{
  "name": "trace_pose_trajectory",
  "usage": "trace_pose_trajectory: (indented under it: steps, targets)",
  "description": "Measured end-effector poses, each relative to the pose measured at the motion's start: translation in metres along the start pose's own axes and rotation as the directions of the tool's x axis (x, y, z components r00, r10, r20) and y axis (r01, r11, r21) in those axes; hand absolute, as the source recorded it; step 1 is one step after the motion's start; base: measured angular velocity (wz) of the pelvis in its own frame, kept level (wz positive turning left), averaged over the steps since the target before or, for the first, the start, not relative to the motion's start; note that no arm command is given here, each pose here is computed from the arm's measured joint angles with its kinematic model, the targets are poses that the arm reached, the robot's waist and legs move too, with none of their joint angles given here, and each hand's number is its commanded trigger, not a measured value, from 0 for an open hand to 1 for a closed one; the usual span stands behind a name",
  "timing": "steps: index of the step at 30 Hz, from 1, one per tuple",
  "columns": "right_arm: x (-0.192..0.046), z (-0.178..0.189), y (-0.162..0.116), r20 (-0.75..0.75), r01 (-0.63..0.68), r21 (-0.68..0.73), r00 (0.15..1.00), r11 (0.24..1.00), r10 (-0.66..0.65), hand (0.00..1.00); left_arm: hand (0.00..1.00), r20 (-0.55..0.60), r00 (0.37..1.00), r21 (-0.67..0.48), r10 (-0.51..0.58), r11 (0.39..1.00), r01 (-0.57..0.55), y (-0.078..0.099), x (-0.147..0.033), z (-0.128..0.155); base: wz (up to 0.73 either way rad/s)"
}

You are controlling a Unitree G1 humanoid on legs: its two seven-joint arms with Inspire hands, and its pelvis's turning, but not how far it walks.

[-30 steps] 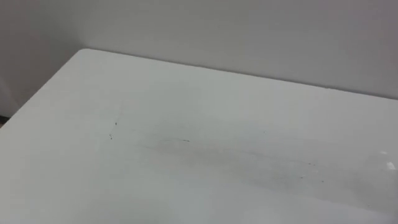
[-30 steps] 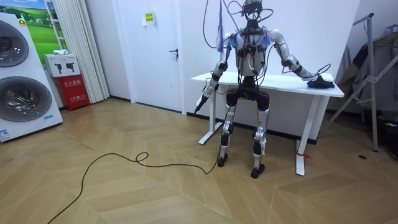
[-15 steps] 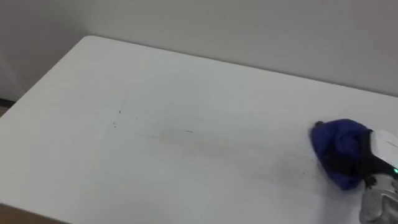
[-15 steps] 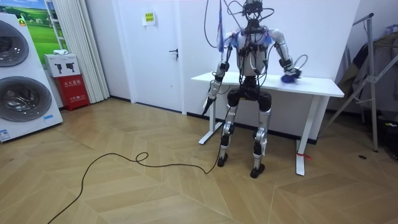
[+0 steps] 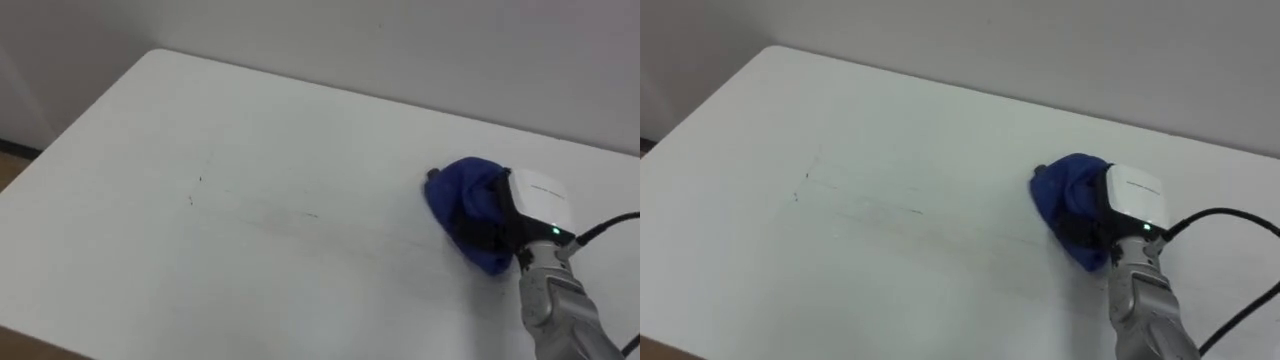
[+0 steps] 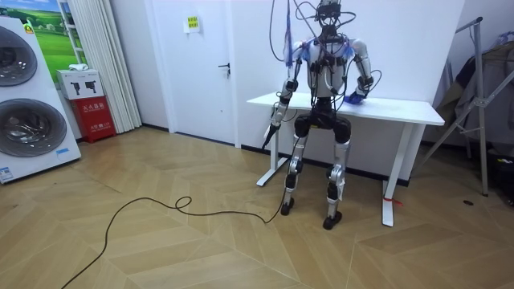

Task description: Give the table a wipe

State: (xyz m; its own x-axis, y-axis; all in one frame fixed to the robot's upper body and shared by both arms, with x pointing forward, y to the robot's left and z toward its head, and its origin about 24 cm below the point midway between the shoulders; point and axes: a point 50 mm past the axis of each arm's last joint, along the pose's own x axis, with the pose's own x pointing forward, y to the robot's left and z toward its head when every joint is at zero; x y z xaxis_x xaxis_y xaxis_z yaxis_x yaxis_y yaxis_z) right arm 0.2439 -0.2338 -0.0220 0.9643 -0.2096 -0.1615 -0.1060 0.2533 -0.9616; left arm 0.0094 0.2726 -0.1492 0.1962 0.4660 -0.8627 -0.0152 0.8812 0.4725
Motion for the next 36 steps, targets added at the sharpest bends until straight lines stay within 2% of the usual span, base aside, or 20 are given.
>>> trace_pose_trajectory:
  steps: [16, 26, 31, 36]
  targets:
    - [-0.01, -0.002, 0.006, -0.025, -0.045, 0.038, 0.999, 0.998, 0.046, 0.0, 0.0, 0.071, 0.997, -0.008, 0.022, 1.0, -0.021, -0.002, 0.0, 0.018, -0.05]
    - [-0.033, 0.001, 0.001, 0.05, -0.065, 0.14, 0.997, 0.988, 0.059, 0.0, 0.0, 0.051, 0.999, -0.039, 0.016, 0.999, -0.014, -0.004, -0.001, 0.012, -0.1]
    - [-0.039, -0.003, -0.005, 0.049, -0.078, 0.195, 0.996, 0.978, 0.07, 0.0, 0.0, 0.038, 0.999, -0.088, 0.022, 0.996, -0.018, -0.002, -0.001, 0.008, -0.14]
    - [-0.042, -0.011, -0.031, 0.026, 0.003, 0.269, 1.0, 0.963, -0.011, 0.0, 0.0, 0.0, 1.0, -0.116, 0.031, 0.993, -0.03, 0.001, 0.0, -0.002, -0.04]
